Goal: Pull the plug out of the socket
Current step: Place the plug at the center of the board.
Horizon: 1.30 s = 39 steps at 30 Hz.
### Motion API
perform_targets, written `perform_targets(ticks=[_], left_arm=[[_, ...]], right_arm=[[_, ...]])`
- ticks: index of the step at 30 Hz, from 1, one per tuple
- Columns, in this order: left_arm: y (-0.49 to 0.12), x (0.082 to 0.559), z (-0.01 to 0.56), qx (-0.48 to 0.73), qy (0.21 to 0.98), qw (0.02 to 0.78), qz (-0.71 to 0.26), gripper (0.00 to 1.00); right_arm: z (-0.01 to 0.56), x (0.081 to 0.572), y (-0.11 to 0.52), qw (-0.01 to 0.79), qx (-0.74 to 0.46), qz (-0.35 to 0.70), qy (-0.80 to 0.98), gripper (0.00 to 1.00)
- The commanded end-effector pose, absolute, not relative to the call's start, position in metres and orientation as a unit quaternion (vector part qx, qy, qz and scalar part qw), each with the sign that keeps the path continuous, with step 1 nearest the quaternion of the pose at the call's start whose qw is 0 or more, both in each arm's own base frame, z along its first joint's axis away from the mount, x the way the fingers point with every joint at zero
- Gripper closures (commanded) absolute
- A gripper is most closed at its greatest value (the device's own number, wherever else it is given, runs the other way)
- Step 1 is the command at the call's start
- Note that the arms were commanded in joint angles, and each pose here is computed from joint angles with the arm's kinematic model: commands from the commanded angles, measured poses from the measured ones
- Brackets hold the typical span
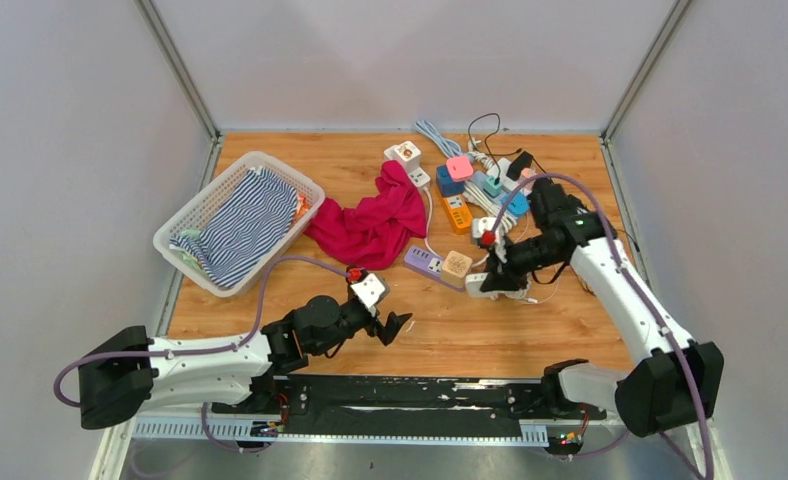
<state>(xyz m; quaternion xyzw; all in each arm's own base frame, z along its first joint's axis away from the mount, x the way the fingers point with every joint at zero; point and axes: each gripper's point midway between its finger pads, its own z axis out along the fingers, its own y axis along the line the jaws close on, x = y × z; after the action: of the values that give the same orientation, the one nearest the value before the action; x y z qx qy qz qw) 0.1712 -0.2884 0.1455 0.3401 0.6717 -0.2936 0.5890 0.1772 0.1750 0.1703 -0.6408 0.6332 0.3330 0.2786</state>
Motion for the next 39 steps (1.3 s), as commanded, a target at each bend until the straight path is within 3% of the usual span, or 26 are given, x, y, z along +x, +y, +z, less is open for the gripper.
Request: perform_targets(ticks=[1, 8, 14, 20, 30, 35, 39], left_arm=[[-0.265, 0.196, 0.140, 0.301, 0.692, 0.620, -0.216, 0.00], [-0.266, 0.197, 0.134, 0.302, 0.698, 0.613, -0.214, 0.00], [-0.268, 0.189, 0.139, 0.304, 0.689, 0.612, -0.242, 0.00], [-0.315, 0.119, 0.183, 0.410, 0.565, 0.572, -0.431, 0.00], [-0.363, 0.108, 0.217, 0.431, 0.471, 0.594, -0.489, 0.04], [-0.385, 0.114, 0.217, 0.412, 0.466, 0.598, -0.505, 0.11], [-0.403, 0.112, 0.214, 0.407, 0.463, 0.594, -0.516, 0.22]], right_arm=[[0.178, 0.203, 0.127, 0.328, -0.553, 0.258, 0.721, 1.00], [0.183, 0.224, 0.086, 0.398, -0.464, 0.181, 0.770, 1.00], [0.182, 0.217, 0.112, 0.398, -0.457, 0.276, 0.746, 1.00], [0.200, 0.170, 0.153, 0.370, -0.525, 0.398, 0.655, 1.00], [0.211, 0.122, 0.178, 0.376, -0.607, 0.443, 0.543, 1.00], [0.212, 0.111, 0.182, 0.371, -0.623, 0.448, 0.523, 1.00], [0.211, 0.106, 0.185, 0.361, -0.632, 0.452, 0.516, 1.00]])
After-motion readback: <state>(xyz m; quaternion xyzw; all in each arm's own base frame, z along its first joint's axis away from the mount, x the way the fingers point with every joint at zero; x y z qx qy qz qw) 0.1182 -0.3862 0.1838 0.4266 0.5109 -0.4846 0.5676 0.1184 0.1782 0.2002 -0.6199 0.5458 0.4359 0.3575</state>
